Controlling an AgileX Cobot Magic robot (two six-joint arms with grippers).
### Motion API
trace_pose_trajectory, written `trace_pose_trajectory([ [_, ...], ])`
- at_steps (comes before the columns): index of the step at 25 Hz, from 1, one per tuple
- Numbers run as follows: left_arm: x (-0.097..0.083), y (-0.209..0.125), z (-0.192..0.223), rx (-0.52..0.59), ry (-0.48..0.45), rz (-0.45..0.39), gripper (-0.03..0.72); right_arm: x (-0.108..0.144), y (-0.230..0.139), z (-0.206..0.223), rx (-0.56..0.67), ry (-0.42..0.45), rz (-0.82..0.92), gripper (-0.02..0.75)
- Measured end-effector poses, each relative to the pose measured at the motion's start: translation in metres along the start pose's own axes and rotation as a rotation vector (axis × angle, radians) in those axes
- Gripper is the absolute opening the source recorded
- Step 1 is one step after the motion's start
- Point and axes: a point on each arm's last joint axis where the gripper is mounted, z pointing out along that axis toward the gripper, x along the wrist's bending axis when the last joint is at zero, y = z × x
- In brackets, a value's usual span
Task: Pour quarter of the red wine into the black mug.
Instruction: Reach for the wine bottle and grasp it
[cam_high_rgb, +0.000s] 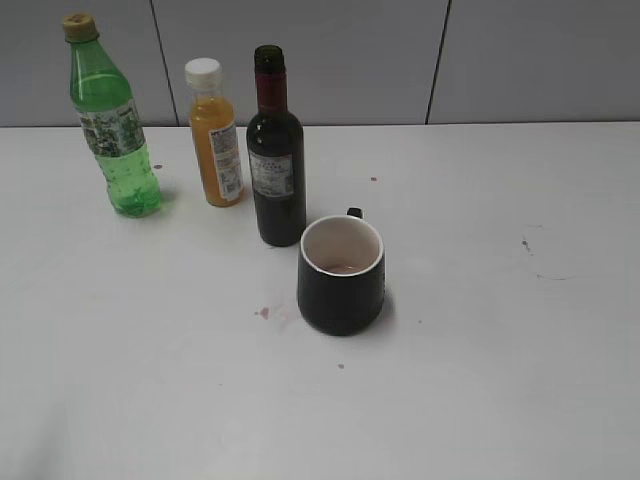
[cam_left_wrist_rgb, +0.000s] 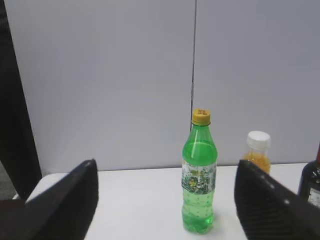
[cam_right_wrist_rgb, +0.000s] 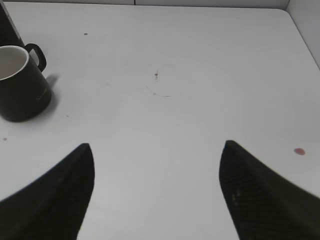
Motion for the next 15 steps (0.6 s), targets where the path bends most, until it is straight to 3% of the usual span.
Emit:
trace_pose_trajectory([
  [3,0.001,-0.015,0.019,0.018,0.010,-0.010,0.627,0.000,0.000,0.000,-0.001,0.005,0.004,0.591],
  [7,-0.003,-0.021,0.040,-0.043,-0.017,-0.007,0.625,0.001,0.000,0.000,-0.001,0.008,0.006,0.591],
  [15,-0.028,-0.043,0.087,-0.064,-0.235,-0.031,0.622,0.001,0.000,0.000,-0.001,0.009,0.008,0.591],
])
